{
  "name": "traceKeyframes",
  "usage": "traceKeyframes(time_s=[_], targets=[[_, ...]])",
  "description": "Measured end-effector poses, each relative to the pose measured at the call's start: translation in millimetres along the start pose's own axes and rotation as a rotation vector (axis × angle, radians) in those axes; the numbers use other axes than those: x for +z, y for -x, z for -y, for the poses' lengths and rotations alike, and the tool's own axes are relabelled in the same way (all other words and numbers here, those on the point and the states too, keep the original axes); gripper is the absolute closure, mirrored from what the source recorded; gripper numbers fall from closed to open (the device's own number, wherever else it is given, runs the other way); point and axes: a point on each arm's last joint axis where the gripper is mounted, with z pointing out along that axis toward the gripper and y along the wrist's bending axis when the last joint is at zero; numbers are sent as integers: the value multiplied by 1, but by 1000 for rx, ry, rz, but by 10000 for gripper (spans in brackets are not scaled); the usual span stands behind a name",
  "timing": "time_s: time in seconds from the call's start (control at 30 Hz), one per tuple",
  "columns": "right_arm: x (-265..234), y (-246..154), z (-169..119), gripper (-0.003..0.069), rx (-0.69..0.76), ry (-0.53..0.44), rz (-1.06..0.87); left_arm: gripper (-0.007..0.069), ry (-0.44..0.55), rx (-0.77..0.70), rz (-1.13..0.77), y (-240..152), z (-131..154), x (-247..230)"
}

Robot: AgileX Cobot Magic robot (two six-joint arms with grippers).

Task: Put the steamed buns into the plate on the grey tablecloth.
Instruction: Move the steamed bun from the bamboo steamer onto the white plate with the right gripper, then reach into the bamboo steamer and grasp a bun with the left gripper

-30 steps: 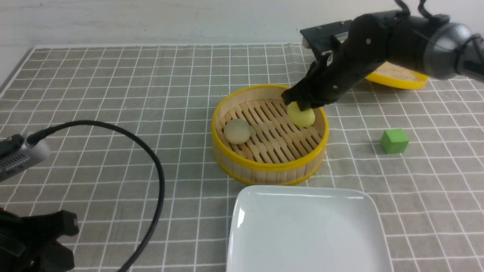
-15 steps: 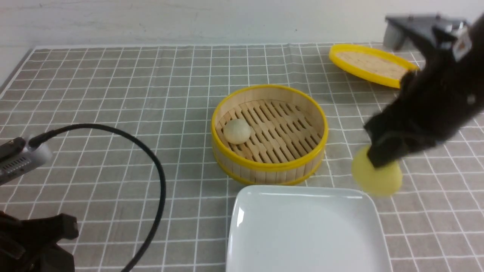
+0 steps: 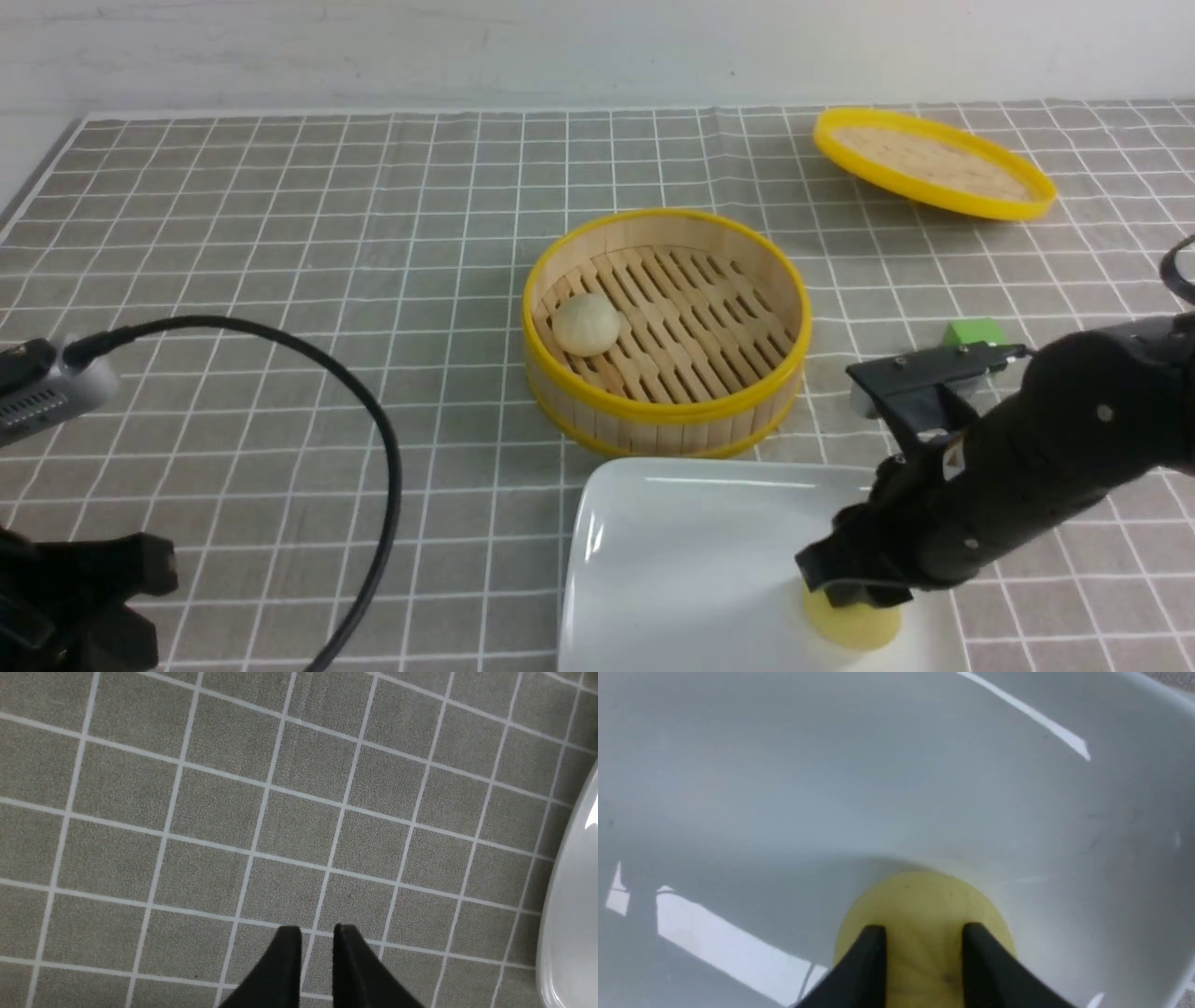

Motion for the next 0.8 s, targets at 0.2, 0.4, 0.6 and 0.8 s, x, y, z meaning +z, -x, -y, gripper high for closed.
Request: traceKeyframes(time_s=[0.2, 0.4, 0.6, 0.8], targets=[[-30, 21, -13, 246, -50, 35, -86, 433, -50, 8, 59, 17, 11, -18], [-95, 30, -25, 365, -141, 28, -33, 350, -160, 9, 27, 44, 32, -31], [-163, -5, -28, 644, -202, 10, -14, 315, -277, 76, -67, 70, 54, -13], [-229, -47, -31, 674, -211, 21, 178, 311, -380, 224, -215, 88, 112, 23]])
